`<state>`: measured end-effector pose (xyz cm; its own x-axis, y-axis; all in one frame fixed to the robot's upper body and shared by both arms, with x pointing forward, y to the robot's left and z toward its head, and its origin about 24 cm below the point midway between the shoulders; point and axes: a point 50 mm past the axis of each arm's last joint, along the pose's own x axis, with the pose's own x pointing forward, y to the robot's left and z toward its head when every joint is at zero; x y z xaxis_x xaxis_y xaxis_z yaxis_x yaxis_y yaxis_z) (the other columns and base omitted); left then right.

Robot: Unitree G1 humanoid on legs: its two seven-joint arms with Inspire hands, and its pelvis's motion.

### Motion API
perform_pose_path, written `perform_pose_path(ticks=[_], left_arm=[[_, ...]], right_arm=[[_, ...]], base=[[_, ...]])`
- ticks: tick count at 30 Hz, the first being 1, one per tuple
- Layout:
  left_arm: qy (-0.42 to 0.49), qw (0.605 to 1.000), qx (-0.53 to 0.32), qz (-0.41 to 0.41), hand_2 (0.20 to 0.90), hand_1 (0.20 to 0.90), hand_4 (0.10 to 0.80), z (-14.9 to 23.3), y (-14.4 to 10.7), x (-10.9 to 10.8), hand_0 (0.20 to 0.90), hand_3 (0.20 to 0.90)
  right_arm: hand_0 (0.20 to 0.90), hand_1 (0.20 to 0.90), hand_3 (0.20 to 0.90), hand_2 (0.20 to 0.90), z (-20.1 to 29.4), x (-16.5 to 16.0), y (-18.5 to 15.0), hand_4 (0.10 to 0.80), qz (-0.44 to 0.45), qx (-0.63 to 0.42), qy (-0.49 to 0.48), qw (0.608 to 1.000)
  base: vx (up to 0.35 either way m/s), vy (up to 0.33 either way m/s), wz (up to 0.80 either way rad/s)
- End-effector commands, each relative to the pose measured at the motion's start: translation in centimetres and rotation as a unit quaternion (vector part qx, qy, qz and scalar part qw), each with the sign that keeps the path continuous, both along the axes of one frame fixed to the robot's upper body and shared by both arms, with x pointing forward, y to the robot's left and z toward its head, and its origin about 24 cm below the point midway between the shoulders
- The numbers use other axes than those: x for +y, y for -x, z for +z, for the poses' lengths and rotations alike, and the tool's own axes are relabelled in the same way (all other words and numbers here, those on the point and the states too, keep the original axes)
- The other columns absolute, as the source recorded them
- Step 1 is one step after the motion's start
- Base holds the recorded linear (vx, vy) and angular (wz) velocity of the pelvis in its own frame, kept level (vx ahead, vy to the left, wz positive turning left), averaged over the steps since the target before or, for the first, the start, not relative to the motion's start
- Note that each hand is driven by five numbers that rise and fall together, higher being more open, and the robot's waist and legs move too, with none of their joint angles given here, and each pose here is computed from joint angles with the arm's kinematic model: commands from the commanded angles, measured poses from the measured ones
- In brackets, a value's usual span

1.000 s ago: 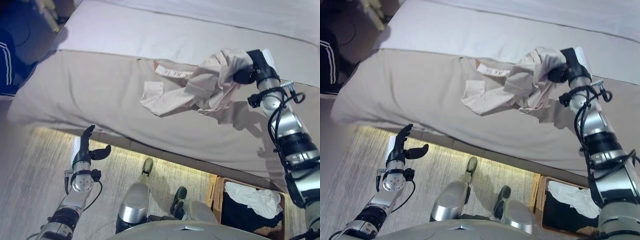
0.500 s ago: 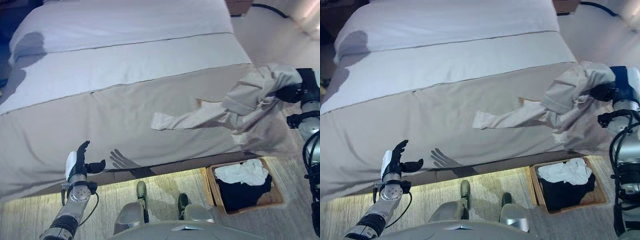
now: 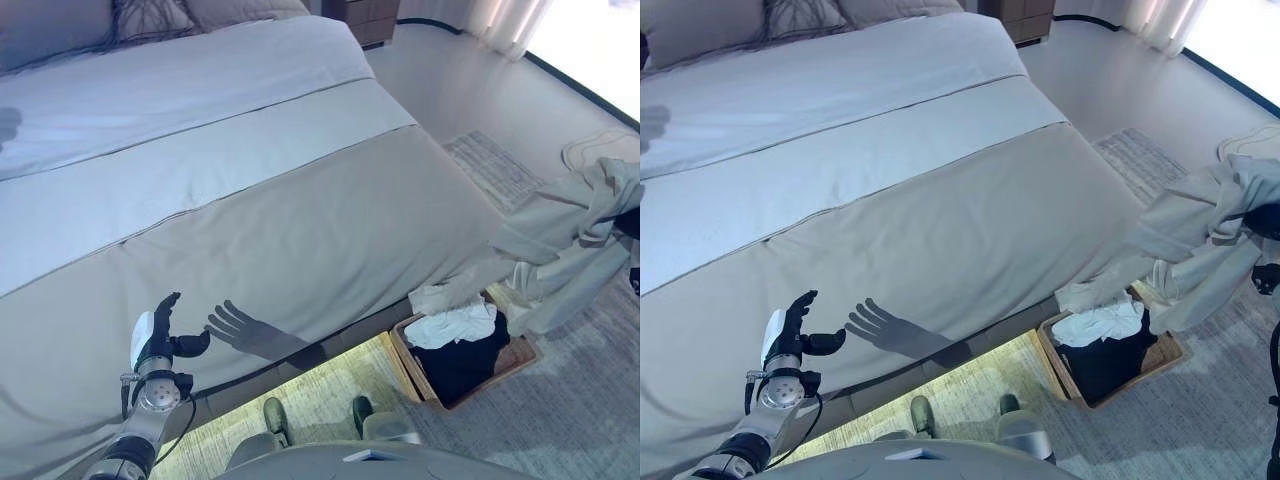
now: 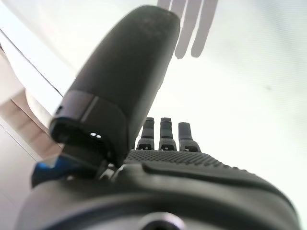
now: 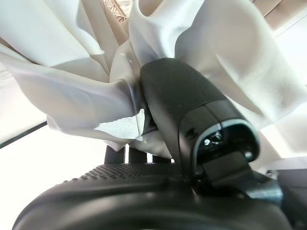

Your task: Pick up the clothes from the bed and place them into the basket

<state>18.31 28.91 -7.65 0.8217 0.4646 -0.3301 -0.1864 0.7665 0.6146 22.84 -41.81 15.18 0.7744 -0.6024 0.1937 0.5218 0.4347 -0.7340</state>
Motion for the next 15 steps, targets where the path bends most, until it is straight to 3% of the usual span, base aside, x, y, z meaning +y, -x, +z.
perform_pose_path(ticks=[1,15], left_arm=[[-0.030,0.998,-0.050,-0.020,0.900,0.900,0.800,1.9,-2.0,1.0,0.900,0.900],[-0.020,0.997,-0.038,-0.063,0.900,0.900,0.800,1.5,-2.8,-0.6,0.900,0.900]], right_arm=[[0.300,0.300,0.200,0.300,7.9,-0.3,-0.4,0.100,0.031,-0.103,0.093,0.990],[0.300,0.300,0.200,0.300,1.7,-1.1,-3.2,0.100,0.027,0.051,0.005,0.998]], base=[[-0.002,-0.045,-0.10],[0.004,-0.054,0.00]])
